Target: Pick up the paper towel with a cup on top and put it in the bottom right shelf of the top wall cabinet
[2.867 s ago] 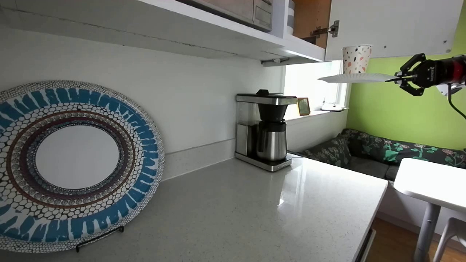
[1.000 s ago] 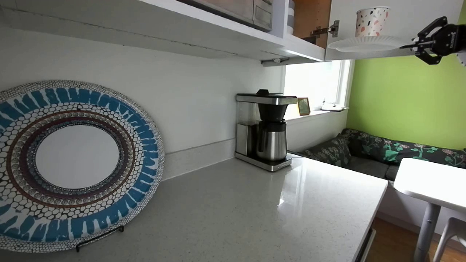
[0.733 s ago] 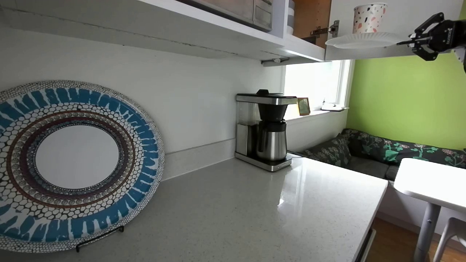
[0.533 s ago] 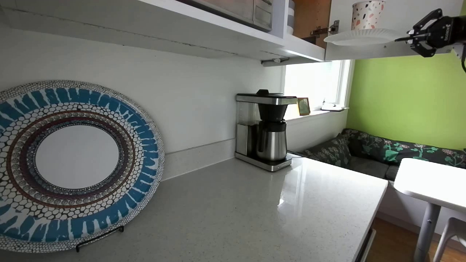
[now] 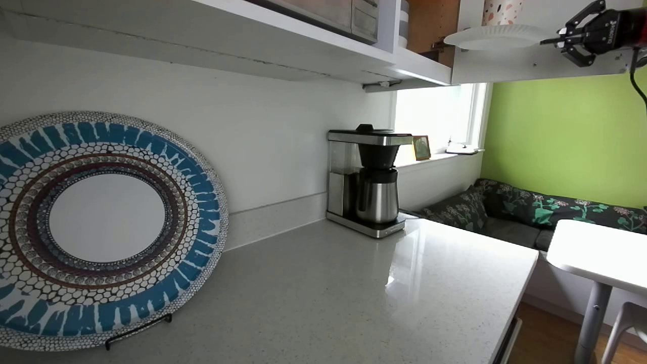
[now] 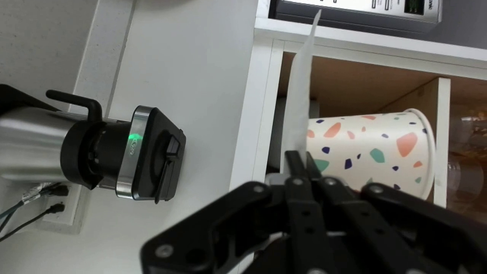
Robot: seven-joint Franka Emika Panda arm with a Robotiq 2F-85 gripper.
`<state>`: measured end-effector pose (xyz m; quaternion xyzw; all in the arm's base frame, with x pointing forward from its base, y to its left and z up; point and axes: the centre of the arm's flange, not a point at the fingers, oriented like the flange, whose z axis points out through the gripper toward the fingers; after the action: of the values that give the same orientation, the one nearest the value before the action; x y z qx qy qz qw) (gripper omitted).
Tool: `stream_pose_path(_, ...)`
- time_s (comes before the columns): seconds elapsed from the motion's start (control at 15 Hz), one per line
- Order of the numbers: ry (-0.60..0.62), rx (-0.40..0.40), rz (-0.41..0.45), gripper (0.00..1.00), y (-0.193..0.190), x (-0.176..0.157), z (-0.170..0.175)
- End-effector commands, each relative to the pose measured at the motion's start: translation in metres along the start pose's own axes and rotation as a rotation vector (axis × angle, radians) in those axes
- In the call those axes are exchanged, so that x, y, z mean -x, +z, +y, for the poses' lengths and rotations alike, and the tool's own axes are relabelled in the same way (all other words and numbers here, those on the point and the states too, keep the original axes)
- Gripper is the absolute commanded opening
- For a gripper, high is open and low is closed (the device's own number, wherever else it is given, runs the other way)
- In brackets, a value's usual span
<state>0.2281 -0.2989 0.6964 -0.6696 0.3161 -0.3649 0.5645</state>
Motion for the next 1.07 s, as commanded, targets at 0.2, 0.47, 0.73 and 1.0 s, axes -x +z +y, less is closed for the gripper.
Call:
stream_pose_path(0.2, 0.01, -0.003, 0.013, 0.0, 0.025, -0.015, -0.02)
stream_pose_path(0.47, 0.013, 0.003, 0.021, 0.0, 0.041, -0.024, -0.028)
stream_pose_path(0.73, 0.015, 0.015, 0.024, 0.0, 0.058, -0.033, -0.036)
stream_pose_path(1.0, 0.019, 0.03, 0.013, 0.0, 0.077, -0.04, -0.042)
